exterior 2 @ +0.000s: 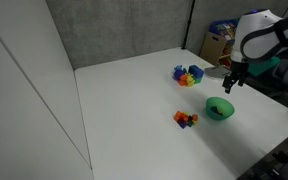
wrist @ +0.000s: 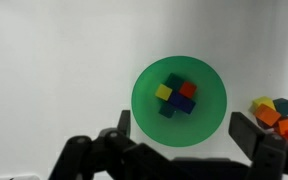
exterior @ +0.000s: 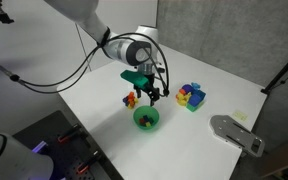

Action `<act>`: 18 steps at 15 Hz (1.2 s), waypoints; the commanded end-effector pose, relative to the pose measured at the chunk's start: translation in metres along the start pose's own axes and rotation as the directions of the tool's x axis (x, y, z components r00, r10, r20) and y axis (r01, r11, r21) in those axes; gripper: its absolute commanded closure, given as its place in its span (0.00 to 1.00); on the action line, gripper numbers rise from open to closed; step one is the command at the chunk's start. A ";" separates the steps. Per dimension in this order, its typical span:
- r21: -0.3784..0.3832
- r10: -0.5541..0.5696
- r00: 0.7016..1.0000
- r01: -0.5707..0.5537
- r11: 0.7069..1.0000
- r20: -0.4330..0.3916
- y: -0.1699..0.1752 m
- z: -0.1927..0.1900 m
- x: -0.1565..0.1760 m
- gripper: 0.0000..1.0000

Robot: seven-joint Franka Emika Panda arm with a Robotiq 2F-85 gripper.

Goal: Put a small green block in the bowl

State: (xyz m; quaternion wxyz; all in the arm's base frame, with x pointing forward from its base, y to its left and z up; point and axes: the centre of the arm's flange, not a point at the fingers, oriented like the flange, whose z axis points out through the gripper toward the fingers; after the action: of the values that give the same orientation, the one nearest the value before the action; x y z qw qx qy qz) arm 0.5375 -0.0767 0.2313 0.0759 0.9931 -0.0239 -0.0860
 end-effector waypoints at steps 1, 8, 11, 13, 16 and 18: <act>0.051 0.013 1.000 -0.014 0.999 0.020 0.002 -0.051 -0.021 0.00; 0.139 0.038 0.999 -0.034 0.990 -0.024 -0.014 -0.145 -0.059 0.00; 0.151 0.033 0.994 -0.016 0.988 -0.109 -0.021 -0.175 -0.071 0.00; 0.161 0.027 0.991 -0.006 0.987 -0.127 -0.023 -0.187 -0.075 0.00; 0.172 0.026 0.989 -0.001 0.985 -0.146 -0.024 -0.195 -0.080 0.00; 0.159 0.028 0.990 -0.006 0.987 -0.136 -0.026 -0.194 -0.070 0.00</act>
State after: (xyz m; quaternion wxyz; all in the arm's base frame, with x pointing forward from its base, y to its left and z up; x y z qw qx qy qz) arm 0.5036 -0.0184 0.4275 -0.0013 0.9993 -0.0338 -0.0142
